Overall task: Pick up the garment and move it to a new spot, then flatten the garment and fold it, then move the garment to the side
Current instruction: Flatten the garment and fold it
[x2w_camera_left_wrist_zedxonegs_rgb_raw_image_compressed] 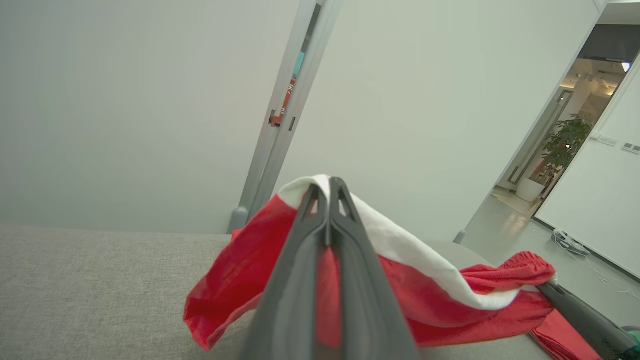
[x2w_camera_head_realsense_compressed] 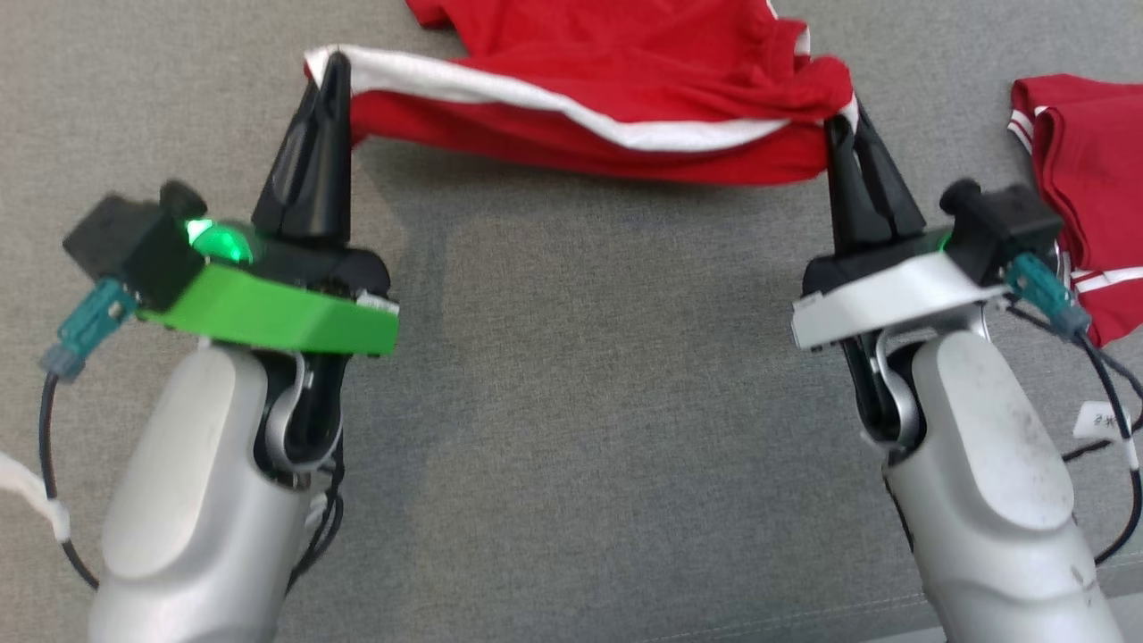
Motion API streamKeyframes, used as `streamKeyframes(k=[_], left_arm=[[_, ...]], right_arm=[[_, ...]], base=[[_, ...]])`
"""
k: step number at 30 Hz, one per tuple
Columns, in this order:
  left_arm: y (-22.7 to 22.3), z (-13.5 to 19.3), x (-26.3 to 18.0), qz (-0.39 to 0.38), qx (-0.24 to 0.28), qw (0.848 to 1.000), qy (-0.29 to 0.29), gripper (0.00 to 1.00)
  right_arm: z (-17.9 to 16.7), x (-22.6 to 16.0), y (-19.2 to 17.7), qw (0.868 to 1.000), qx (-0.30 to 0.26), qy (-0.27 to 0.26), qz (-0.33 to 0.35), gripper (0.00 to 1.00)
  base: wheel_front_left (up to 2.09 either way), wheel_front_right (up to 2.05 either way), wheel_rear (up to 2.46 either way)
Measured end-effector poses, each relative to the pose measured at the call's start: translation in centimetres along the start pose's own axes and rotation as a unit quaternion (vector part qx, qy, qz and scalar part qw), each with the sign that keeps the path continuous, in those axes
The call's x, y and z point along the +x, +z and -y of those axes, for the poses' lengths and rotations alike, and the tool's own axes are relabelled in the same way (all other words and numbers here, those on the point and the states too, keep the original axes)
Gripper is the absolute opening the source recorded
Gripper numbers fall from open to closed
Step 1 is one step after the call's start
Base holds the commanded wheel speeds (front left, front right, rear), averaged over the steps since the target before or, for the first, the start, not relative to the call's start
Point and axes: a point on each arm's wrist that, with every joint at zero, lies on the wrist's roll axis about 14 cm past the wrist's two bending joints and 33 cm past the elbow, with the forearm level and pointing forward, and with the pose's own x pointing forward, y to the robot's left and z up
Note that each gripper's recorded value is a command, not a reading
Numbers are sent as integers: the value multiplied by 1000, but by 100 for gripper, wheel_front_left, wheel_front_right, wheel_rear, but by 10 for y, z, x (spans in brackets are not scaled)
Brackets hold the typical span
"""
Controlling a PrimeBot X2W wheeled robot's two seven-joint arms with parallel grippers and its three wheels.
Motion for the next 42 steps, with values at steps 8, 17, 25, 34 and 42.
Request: streamKeyframes(k=[8,17,25,34,42], left_arm=[[35,44,-73,36,0,999,-4,0],[74,106,-137,50,4,998,-23,0],[37,89,-147,-24,-4,1000,8,0],[-25,53,-109,-110,-13,994,5,0],[-62,37,-43,-153,19,988,-27,0]], right_arm=[[-12,-82,17,999,36,-17,8,0],[-7,-162,65,998,20,-50,23,0],[-4,-184,36,997,3,-62,-44,0],[15,-171,-18,990,55,-93,-89,0],[28,-147,-53,983,94,-114,-110,0]], base=[[0,0,0],[0,0,0],[0,0,0],[0,0,0],[0,0,0]])
